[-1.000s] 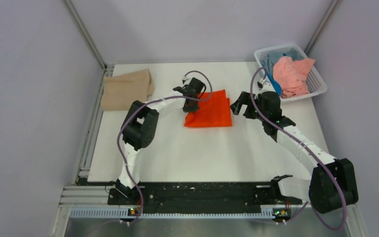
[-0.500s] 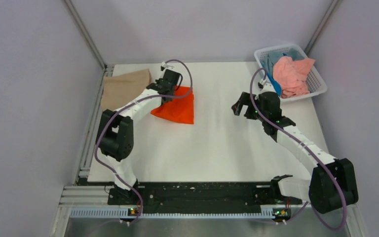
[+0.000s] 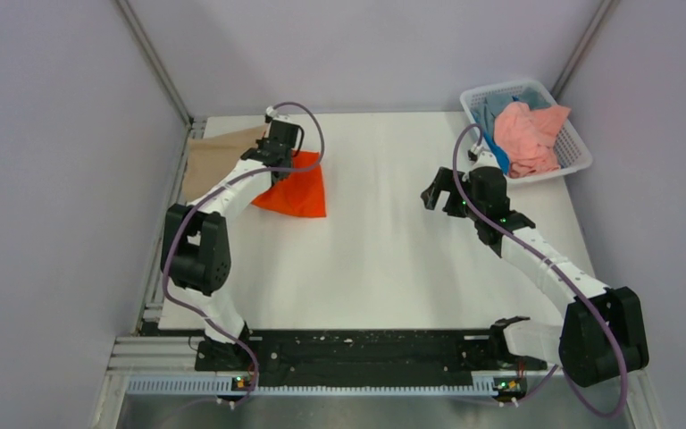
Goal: Fold and stack the t-shirts
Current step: Put the neatly folded tshirt into the corner of the board with the left arm
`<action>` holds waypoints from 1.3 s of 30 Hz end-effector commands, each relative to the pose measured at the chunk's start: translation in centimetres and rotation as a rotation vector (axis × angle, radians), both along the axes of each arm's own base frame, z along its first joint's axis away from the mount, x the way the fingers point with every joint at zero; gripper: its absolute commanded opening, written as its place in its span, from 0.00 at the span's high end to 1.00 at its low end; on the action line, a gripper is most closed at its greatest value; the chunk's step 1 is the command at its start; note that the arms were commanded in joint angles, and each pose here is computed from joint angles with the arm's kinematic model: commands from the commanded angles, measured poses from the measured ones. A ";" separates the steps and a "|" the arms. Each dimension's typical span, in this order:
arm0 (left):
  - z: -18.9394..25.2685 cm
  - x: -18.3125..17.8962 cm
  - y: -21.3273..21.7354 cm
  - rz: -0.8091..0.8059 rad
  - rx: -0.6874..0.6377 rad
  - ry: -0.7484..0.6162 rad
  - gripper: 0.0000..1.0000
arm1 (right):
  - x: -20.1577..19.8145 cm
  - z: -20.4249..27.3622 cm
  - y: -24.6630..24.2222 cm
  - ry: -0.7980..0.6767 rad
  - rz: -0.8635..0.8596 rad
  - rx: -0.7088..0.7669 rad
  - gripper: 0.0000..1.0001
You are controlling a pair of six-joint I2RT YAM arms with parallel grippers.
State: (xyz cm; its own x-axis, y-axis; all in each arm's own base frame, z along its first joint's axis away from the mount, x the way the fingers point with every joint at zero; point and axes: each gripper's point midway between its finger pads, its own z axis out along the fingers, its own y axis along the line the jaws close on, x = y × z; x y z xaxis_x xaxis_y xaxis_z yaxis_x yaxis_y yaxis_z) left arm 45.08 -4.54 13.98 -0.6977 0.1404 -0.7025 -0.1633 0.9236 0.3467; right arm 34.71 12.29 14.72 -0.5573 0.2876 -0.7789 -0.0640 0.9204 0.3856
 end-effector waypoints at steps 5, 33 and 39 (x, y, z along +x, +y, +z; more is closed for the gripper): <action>8.0 0.6 4.3 0.057 0.061 -0.144 1.00 | 0.1 1.2 -0.5 -0.047 -0.011 -0.015 0.01; 11.9 2.5 10.9 0.137 -0.013 -0.233 1.00 | 0.3 0.9 -1.6 -0.035 -0.058 -0.057 0.01; 9.1 3.0 11.8 0.146 0.038 -0.243 1.00 | 0.4 0.8 -1.5 -0.030 -0.060 -0.054 0.01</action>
